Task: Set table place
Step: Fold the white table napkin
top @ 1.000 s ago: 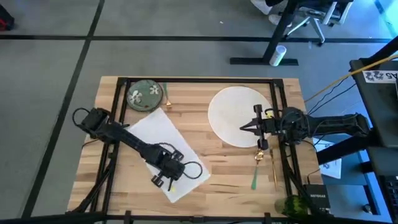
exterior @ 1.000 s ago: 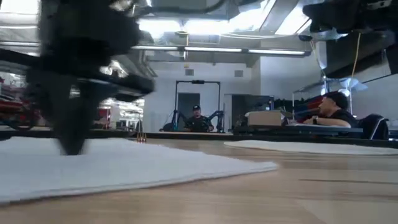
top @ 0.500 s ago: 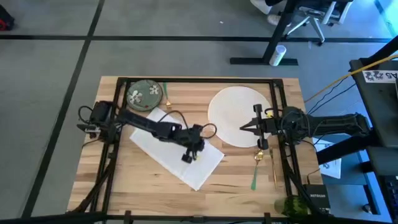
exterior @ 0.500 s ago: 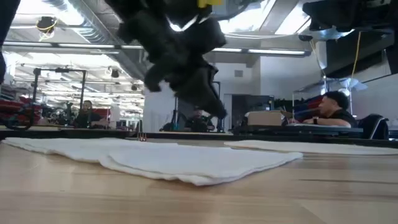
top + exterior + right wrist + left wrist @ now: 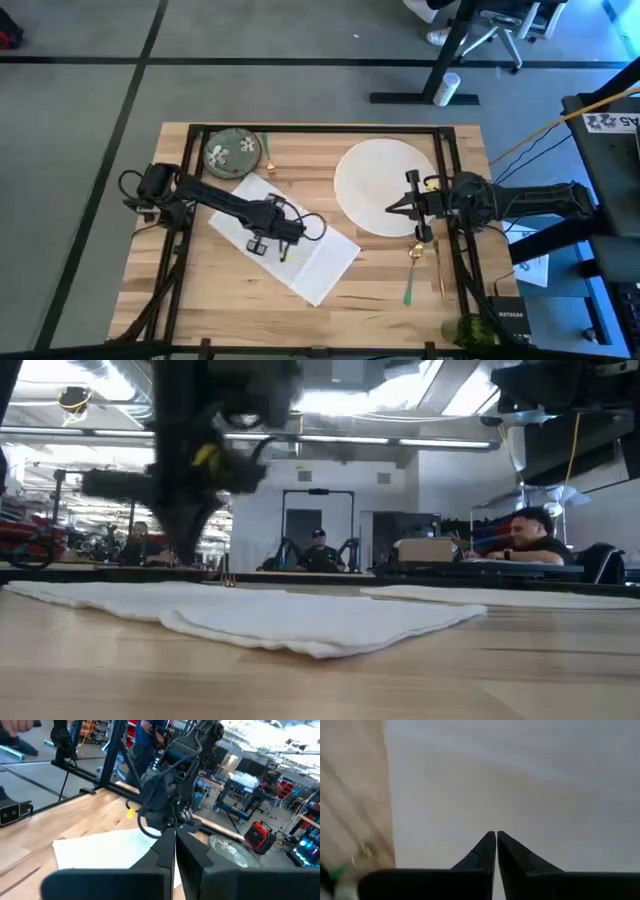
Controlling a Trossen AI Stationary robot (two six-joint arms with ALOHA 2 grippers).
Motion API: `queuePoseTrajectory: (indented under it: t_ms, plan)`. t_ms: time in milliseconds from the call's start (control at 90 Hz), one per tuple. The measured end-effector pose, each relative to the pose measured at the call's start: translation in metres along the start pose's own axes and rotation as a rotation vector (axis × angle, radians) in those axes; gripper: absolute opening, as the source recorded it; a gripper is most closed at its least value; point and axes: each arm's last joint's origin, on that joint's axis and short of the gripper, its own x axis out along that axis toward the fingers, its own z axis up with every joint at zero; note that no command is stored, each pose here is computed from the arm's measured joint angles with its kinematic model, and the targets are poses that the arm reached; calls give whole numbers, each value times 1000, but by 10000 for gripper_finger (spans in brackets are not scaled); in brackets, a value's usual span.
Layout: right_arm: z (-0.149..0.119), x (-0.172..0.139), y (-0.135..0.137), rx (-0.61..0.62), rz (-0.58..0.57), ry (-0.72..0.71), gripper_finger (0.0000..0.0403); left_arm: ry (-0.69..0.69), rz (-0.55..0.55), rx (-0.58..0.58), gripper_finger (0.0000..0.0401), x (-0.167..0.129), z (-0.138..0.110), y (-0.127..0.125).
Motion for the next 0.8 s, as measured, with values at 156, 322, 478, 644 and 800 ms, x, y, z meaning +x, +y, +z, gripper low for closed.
queuePoseTrajectory:
  t_ms: [156,322,478,644,800]
  plan:
    - [0,0,0,2,3,5,0,120,2,-109,0,20,-17,-3]
    - [0,0,0,3,3,5,0,156,-70,-246,0,30,-25,-13]
    - [0,0,0,3,6,4,0,95,-148,-322,0,26,-17,-27]
    - [-1,0,1,8,18,7,0,41,-162,-362,0,20,-12,-40]
    - [-1,0,1,13,25,5,0,-40,-225,-434,0,15,-3,-50]
